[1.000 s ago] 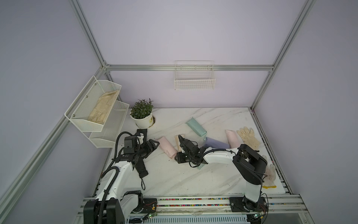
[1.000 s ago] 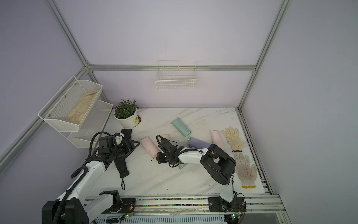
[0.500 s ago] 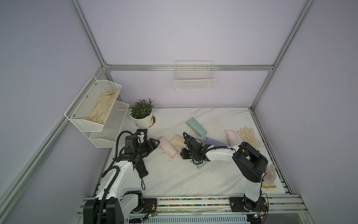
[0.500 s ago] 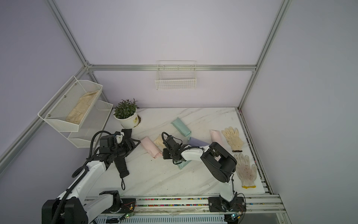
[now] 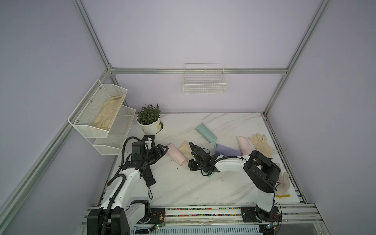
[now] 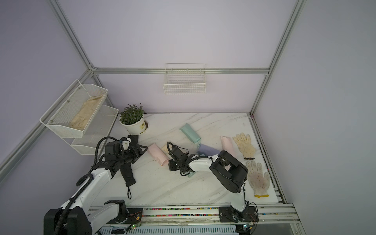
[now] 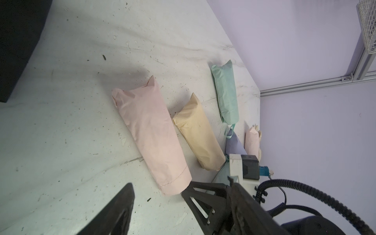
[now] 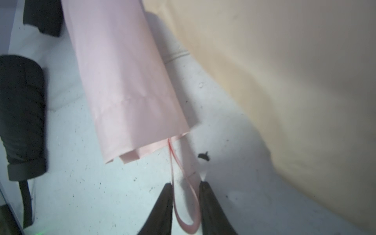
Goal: Take umbrellas out of sleeves
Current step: Take out the umbrella from the umbrella sleeve.
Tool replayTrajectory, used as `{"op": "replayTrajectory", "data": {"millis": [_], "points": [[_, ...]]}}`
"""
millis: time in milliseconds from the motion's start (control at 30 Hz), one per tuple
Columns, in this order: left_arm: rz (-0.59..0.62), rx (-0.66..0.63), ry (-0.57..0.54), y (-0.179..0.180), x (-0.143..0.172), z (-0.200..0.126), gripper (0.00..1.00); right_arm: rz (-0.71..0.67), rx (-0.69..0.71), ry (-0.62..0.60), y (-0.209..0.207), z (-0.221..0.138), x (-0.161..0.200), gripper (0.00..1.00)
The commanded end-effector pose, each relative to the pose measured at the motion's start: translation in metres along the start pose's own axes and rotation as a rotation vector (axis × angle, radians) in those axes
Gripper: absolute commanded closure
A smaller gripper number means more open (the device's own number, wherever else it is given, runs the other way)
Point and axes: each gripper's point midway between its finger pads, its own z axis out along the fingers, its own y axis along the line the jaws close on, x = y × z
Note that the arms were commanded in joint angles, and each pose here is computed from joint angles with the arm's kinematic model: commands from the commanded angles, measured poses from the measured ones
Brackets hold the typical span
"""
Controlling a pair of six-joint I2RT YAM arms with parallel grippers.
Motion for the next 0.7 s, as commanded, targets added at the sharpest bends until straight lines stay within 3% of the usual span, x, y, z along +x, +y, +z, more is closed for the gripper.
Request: {"op": "replayTrajectory", "data": {"millis": [0,233,667], "points": [[0.020,0.026,-0.044,-0.012,-0.012,-0.003,0.26,-0.009,0.039,0.042,-0.007,0.009,0.016,0.86],[0.023,0.028,-0.043,-0.014,-0.011,-0.002,0.26,0.006,0.018,0.035,-0.004,0.005,0.016,1.00],[0.008,-0.003,-0.013,-0.001,-0.006,0.014,0.26,0.005,-0.034,-0.015,0.007,-0.020,0.007,1.00]]}}
